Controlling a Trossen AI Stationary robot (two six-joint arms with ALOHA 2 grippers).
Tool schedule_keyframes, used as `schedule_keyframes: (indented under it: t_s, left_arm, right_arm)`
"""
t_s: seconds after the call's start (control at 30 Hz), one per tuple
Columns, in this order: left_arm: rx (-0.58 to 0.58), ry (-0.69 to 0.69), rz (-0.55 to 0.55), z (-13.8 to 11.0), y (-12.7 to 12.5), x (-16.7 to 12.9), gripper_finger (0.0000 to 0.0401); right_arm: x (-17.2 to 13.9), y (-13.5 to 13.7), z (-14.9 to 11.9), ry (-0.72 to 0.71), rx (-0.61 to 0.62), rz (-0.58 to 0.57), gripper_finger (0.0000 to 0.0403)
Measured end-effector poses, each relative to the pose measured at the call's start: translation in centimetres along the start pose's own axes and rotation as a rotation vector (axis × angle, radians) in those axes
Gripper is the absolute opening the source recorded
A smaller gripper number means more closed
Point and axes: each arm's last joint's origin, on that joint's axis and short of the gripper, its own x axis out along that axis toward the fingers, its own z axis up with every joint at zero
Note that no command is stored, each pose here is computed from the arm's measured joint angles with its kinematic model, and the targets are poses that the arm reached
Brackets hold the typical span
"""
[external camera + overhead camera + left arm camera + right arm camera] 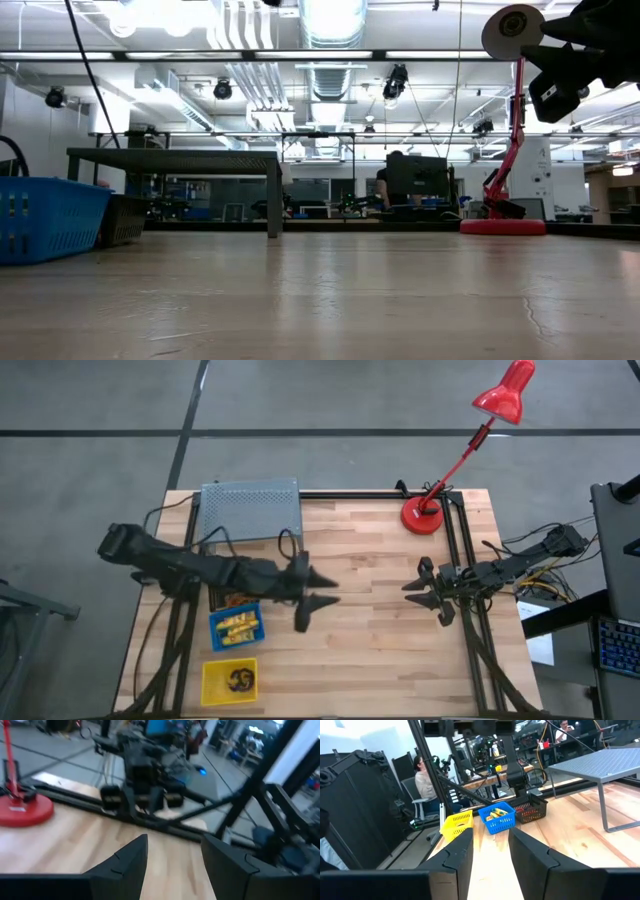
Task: Pick & Place Office Desk Supplies
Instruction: Put the black bin with rubber bands on the shelf
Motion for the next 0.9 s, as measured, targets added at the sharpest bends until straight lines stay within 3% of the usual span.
schedule_keyframes:
  t_s: [0.17, 0.43, 0.73, 0.9]
  left_arm:
    - [0.032, -0.065, 0.028, 0.6, 1.5, 1.1, 0.0189]
    - [0.209, -0.083, 0.04, 1.8, 1.8, -0.2, 0.0189]
    - [0.3, 0.007, 0.061, 3.7, 2.0, -5.8, 0.0189]
    - [0.323, 0.026, 0.063, 3.3, 2.7, -9.2, 0.0189]
  right_arm:
    - [0.0, 0.0, 0.0, 0.0, 0.0, 0.0, 0.0119]
    - [0.0, 0.0, 0.0, 0.0, 0.0, 0.0, 0.0129]
    - [0.0, 0.0, 0.0, 0.0, 0.0, 0.0, 0.0122]
    - [0.0, 0.0, 0.0, -0.001, 0.0, 0.0, 0.0116]
